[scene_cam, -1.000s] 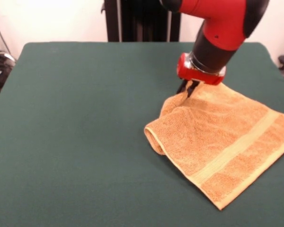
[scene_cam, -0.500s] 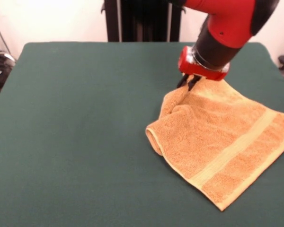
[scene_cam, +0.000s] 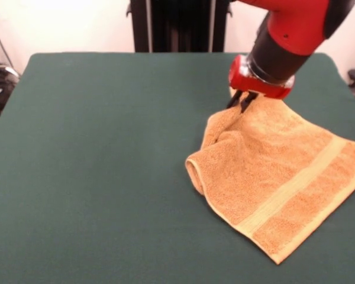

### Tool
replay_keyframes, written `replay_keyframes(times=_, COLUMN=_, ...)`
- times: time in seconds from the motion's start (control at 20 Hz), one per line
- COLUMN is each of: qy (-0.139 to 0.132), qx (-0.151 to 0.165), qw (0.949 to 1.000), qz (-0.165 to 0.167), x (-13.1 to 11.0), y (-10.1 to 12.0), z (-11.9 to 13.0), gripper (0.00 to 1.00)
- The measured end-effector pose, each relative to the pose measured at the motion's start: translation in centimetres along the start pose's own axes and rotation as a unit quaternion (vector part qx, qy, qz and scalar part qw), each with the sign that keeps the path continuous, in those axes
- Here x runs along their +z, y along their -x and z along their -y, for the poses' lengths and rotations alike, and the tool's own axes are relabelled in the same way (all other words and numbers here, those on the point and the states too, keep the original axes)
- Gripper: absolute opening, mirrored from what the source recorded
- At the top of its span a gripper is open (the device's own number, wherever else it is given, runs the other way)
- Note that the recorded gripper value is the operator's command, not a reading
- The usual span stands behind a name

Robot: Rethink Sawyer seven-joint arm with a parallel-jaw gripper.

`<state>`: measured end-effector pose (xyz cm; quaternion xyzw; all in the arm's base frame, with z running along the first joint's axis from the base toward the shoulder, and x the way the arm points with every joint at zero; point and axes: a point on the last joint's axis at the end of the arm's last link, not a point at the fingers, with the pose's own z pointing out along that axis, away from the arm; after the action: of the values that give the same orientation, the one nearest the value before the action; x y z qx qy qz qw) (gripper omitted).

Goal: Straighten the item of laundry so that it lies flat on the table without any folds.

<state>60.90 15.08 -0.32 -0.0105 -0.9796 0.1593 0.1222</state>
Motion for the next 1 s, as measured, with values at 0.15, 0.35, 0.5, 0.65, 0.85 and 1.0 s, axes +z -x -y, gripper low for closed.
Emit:
replay_keyframes(times=0.15, qy=-0.009, qx=-0.005, qw=0.9999, qz=0.007, x=-0.7, y=-0.2, z=-0.4, gripper=0.00)
replay_keyframes(times=0.35, qy=-0.021, qx=-0.012, qw=0.9996, qz=0.015, x=-1.5, y=-0.6, z=-1.1, gripper=0.00)
replay_keyframes(times=0.5, qy=-0.031, qx=-0.020, qw=0.9990, qz=0.024, x=-2.3, y=-1.0, z=-1.8, gripper=0.00)
replay_keyframes(times=0.65, qy=-0.034, qx=-0.024, qw=0.9988, qz=0.027, x=-2.7, y=-1.2, z=-2.3, gripper=0.00)
replay_keyframes(times=0.85, qy=-0.036, qx=-0.031, qw=0.9984, qz=0.031, x=-3.0, y=-1.6, z=-3.2, gripper=0.00)
replay_keyframes(times=1.0, qy=-0.038, qx=-0.033, qw=0.9983, qz=0.032, x=-3.1, y=-1.7, z=-3.3, gripper=0.00)
